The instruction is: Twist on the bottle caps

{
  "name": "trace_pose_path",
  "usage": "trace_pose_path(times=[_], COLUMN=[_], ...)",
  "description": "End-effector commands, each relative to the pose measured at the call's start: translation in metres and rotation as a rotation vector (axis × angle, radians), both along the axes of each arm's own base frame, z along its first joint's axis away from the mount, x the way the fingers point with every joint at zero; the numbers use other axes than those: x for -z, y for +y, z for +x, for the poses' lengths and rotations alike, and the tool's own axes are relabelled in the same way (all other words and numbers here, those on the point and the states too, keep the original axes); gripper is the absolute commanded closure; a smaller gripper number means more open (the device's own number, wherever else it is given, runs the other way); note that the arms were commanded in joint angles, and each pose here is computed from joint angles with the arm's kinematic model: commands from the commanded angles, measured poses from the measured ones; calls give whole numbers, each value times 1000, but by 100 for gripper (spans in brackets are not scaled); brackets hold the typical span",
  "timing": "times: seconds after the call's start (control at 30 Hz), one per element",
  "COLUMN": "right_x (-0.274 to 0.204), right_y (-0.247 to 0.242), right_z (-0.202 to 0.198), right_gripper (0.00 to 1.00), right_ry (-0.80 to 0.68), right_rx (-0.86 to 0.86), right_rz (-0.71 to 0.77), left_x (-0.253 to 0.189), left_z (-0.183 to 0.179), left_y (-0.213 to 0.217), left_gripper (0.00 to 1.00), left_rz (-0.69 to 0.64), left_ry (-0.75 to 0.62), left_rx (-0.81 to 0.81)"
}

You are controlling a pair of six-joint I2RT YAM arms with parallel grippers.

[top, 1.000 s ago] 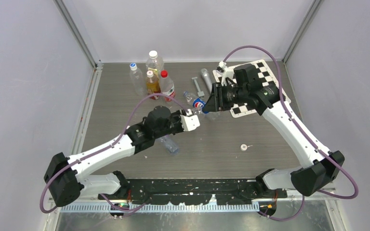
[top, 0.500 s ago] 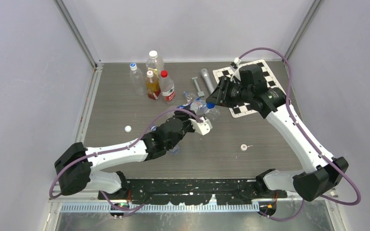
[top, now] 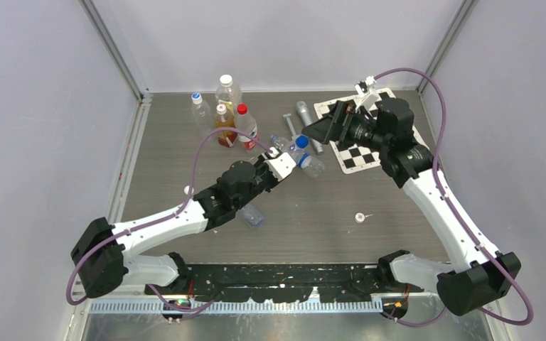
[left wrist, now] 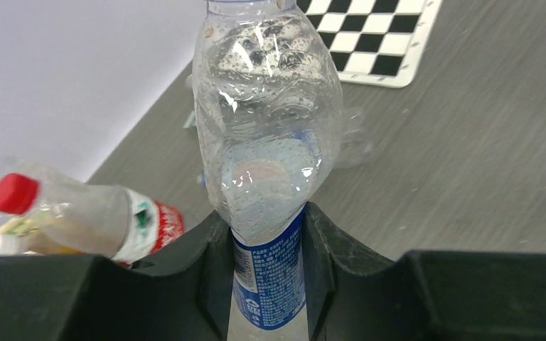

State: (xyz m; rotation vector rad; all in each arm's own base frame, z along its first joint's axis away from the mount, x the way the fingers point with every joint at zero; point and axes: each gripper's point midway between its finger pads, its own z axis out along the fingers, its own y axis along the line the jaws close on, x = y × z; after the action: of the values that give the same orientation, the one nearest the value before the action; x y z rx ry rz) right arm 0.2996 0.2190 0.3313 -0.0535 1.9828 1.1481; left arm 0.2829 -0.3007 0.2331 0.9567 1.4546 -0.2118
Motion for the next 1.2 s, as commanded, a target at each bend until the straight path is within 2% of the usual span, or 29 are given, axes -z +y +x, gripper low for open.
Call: trace_pose_path(times=[0.0,0.23,0.4,0.57,0.7,0.77,0.8,0.83,0.87,0.9,0.97,1.07,1.17], right_x=[-40,-15,3,11,8,6,5,5,3,4,3,-3,1], right_y=[3,13,12,10,9,9,8,7,6,3,-4,-21,-43], right_z=[-7,-6,-2,1,2,2,2,2,2,3,4,9,14], right_gripper=[5,13,24,29,42,58,62,71,76,88,98,99,99], right_ry=[-282,-297,-277,-271,-289,-300,-306,-306,-317,-321,-333,-355,-351], right_rx=[-43,-41,-15,9,27,30,30,33,36,43,66,126,192], right_rz=[-32,-135,-177,-203,-197,-193,-198,-205,-212,-232,-267,-341,-447], left_x=[-37,-46,-51,-55,-52,-49,-48,-48,-46,-46,-44,-42,-40], left_z=[-7,-7,-6,-6,-7,-7,-7,-7,-6,-6,-5,-2,0], left_y=[-28,-46,-50,-51,-55,-58,-57,-57,-57,-56,-50,-35,-11], left_gripper=[100,100,100,100,100,99,95,86,74,60,37,15,6], left_rz=[-216,-306,-344,-372,-375,-373,-371,-370,-367,-364,-362,-359,-340], left_ry=[54,97,103,101,117,125,126,125,124,123,123,131,148], left_rx=[80,117,121,122,137,144,143,143,140,137,123,71,7])
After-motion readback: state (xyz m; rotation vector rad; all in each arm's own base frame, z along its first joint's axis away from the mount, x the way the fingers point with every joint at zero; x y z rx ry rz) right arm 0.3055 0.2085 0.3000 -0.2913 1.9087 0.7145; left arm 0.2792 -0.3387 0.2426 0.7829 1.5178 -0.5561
